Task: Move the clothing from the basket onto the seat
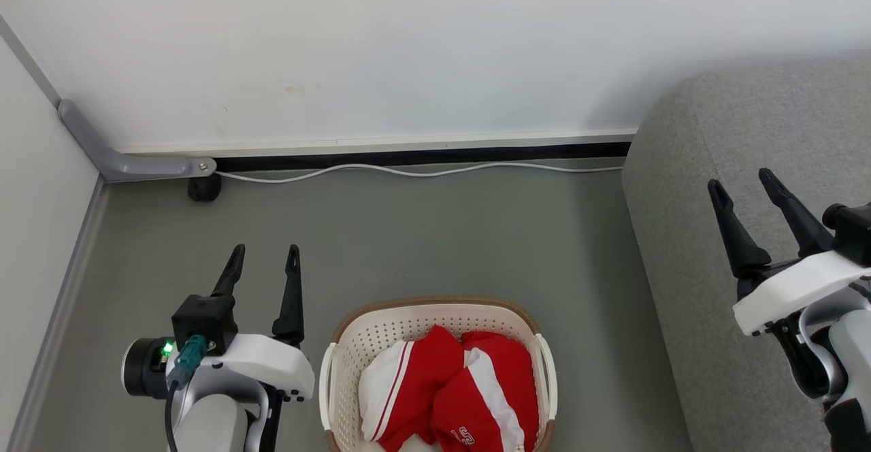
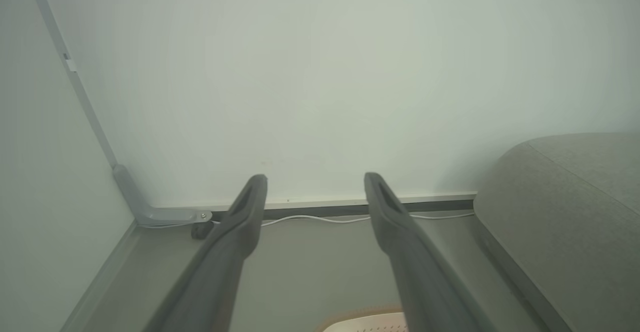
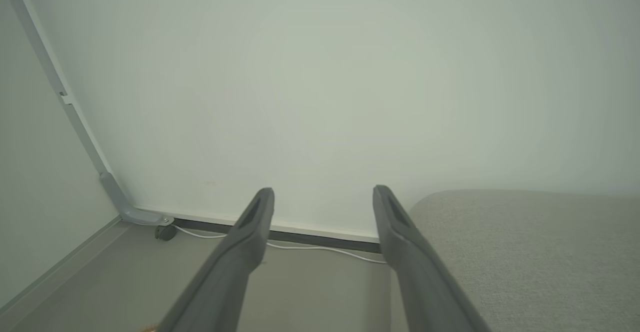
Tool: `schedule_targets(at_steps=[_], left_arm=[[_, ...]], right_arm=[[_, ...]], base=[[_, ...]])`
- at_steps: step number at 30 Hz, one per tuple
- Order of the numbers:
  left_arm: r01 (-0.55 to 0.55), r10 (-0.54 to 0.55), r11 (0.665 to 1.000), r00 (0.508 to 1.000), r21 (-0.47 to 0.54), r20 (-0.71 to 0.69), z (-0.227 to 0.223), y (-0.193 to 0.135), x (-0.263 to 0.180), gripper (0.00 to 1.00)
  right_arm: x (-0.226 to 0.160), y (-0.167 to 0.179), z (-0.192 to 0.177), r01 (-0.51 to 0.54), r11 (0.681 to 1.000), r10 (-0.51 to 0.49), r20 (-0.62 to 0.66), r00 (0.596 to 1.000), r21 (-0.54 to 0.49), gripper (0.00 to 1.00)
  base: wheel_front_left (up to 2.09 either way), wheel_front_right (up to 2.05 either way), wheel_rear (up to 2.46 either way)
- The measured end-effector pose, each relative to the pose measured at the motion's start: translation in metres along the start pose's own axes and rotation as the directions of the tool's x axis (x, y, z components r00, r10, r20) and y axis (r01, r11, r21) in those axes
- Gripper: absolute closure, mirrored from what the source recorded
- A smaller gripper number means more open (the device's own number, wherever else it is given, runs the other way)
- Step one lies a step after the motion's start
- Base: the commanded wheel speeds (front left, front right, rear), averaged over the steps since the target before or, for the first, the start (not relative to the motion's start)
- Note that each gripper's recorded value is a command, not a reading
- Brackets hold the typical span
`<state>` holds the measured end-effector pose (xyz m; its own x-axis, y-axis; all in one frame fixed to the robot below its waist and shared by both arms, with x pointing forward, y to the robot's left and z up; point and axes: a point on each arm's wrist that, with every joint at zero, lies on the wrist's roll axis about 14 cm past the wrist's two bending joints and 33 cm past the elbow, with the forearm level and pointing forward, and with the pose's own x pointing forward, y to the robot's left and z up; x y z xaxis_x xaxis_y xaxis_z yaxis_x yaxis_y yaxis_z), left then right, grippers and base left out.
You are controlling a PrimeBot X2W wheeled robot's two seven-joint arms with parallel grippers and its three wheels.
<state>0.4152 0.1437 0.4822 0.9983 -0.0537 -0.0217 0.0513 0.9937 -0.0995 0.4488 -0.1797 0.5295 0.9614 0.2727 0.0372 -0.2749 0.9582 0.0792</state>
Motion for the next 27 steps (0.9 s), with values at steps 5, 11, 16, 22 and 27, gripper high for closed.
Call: schedule_targets(at_steps=[5,11,16,22,27], left_arm=[[-0.02,0.02,1.0,1.0,-0.008,0.002,0.001,0.002,0.0,0.0],[-0.024,0.024,0.999,1.0,-0.025,-0.003,-0.001,0.003,0.001,0.0],[-0.022,0.022,0.999,1.0,-0.032,-0.006,-0.002,0.002,0.001,0.0],[-0.012,0.011,0.999,1.0,-0.049,-0.025,-0.009,-0.003,0.002,0.0],[-0.004,0.0,0.998,0.997,-0.063,-0.072,-0.026,-0.01,0.006,0.0]], right_arm=[[0.001,-0.007,0.006,0.026,1.0,-0.026,0.021,0.999,-0.004,0.0],[0.001,-0.012,0.009,0.044,0.999,-0.043,0.033,0.998,-0.001,0.0],[0.001,-0.012,0.009,0.047,0.999,-0.047,0.037,0.998,0.005,0.0],[0.003,-0.014,0.006,0.051,0.999,-0.052,0.032,0.998,0.009,0.0],[0.009,-0.02,0.003,0.05,0.999,-0.05,0.032,0.998,0.003,0.0]], base=[[0.0,0.0,0.0],[0.0,0.0,0.0],[0.0,0.0,0.0],[0.0,0.0,0.0],[0.0,0.0,0.0]])
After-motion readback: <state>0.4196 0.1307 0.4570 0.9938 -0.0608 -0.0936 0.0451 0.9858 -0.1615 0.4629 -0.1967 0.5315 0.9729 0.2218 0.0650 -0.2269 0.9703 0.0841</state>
